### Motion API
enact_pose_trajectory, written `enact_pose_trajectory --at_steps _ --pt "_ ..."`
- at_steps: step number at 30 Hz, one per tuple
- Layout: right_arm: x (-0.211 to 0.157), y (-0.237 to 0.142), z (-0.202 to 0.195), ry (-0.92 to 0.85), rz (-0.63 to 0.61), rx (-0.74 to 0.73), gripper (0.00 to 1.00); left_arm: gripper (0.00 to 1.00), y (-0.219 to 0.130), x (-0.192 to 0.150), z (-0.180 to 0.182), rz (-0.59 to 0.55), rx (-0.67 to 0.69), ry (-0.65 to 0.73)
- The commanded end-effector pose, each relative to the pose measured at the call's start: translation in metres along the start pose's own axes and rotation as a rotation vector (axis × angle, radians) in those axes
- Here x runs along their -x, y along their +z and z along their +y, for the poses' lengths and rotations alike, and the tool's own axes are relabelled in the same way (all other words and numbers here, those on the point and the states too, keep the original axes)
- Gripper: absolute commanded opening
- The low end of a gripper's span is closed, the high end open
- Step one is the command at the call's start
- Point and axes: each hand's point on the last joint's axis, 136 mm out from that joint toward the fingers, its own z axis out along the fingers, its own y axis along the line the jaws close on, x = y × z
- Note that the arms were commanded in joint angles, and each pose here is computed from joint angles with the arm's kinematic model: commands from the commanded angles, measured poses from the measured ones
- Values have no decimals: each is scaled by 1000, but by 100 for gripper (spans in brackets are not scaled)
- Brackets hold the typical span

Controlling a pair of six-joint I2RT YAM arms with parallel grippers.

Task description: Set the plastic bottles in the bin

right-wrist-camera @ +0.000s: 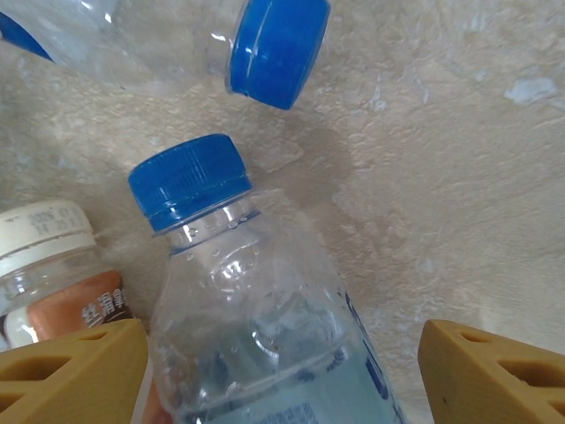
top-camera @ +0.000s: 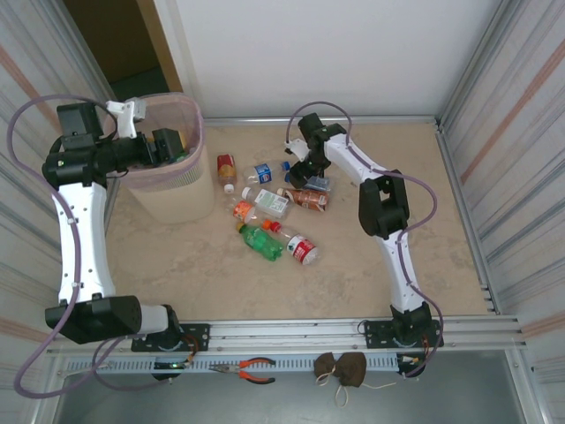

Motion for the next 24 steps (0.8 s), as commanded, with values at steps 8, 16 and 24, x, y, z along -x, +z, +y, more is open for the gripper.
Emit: enact_pose_trajectory --at_steps 8,16,24 --pt "-10 2 -28 155 23 -31 71 79 -9 -2 -12 -22 -24 9" --pt "-41 -19 -75 438 44 -115 64 79 -7 -1 -13 -24 -34 5" --pt "-83 -27 -103 598 137 -211 67 78 -5 -3 -14 -22 -45 0"
